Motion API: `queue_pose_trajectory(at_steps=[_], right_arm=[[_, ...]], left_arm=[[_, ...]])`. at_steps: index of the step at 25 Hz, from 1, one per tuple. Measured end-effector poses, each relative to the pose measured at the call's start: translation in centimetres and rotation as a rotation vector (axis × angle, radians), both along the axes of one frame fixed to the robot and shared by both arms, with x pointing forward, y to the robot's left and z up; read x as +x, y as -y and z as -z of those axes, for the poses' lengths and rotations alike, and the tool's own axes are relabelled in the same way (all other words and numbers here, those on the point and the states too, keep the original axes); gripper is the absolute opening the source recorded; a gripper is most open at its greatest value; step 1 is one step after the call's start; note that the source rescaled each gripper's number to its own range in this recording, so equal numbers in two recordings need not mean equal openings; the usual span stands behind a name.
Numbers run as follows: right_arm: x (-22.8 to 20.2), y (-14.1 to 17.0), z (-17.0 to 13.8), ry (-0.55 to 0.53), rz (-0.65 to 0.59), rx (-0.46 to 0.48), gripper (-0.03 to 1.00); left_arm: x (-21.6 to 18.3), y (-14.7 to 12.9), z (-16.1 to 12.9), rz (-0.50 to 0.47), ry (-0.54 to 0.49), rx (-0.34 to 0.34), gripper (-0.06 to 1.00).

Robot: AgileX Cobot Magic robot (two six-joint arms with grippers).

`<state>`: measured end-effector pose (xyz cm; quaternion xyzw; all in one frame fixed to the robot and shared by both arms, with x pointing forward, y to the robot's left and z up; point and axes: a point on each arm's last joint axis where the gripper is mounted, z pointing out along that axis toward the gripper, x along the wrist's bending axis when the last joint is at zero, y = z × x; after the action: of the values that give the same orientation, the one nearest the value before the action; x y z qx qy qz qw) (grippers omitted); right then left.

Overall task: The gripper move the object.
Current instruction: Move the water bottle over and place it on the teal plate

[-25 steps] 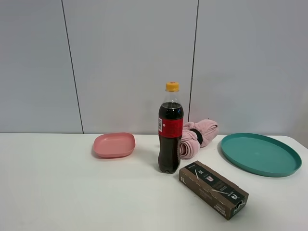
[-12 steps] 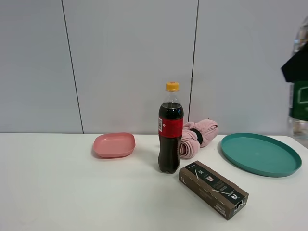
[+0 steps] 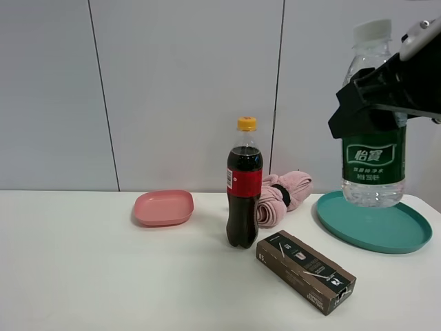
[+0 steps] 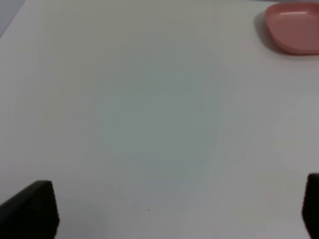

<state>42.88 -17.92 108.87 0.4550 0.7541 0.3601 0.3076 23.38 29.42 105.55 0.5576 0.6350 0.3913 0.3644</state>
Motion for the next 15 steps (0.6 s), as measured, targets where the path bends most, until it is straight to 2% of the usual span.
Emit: queue_pose_trajectory(at_steps=[8,15], right_arm=[[0.8,0.5,-0.7,0.111,0.071,-0.007,0.00],[2.0,3.3,-1.2,0.170,0.276,-0.023,0.00]], left_arm=[[0.0,0.0,0.0,0.000,0.000,0.000,1.00],[0.0,0.0,0.0,0.000,0.000,0.000,1.00]])
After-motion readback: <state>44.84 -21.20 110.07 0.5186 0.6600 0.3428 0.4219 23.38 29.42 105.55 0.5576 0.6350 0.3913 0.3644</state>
